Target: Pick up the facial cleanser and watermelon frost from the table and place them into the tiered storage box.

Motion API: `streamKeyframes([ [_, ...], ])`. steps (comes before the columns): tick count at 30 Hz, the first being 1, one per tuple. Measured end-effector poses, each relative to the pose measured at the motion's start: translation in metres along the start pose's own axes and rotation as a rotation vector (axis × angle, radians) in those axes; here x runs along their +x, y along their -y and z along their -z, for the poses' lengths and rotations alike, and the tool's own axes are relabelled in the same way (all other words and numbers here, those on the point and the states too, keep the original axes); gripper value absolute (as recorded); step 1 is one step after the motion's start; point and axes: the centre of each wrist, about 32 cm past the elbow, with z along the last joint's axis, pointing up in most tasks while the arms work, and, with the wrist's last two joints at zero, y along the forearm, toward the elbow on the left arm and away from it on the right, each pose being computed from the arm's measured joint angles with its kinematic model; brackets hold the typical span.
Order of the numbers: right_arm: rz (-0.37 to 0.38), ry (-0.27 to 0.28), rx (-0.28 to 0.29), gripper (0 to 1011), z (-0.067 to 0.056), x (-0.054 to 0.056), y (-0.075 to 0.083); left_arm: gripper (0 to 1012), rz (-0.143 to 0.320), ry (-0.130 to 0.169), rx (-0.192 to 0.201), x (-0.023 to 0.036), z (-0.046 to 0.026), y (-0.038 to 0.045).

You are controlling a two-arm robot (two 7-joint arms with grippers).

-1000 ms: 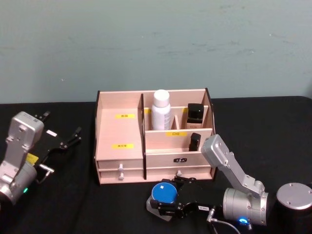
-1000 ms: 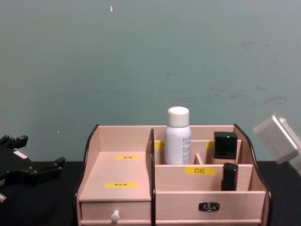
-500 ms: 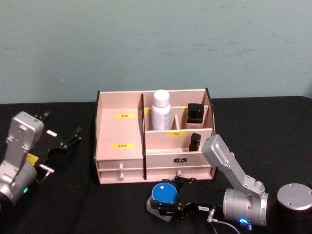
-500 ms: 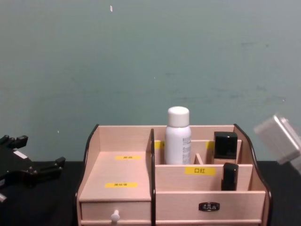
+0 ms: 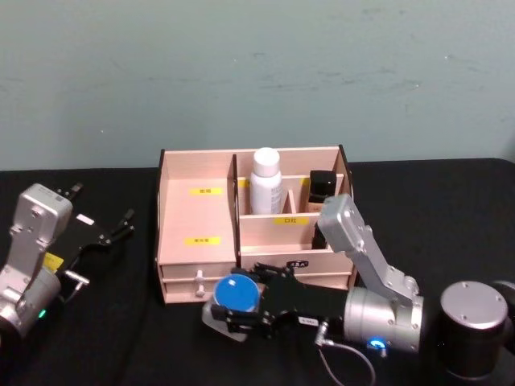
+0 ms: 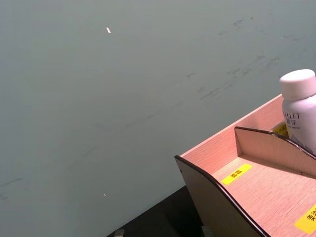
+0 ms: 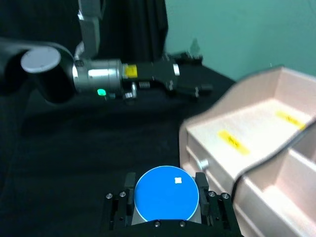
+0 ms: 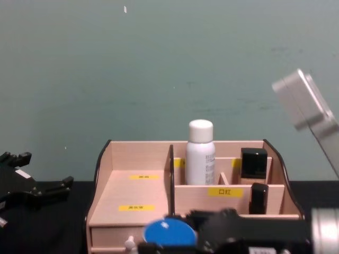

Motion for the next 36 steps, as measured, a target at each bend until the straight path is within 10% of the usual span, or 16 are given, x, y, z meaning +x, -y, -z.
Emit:
streamKeyframes([
  [18, 0.027, 0.087, 0.096, 739, -0.049, 0.015, -0.05, 1010, 0.0, 0.0, 0.0, 0.0, 0.0, 0.0],
  [36, 0.109, 0.121, 0.055, 739, -0.059, 0.046, -0.074, 1010, 0.0, 0.0, 0.0, 0.0, 0.0, 0.0],
])
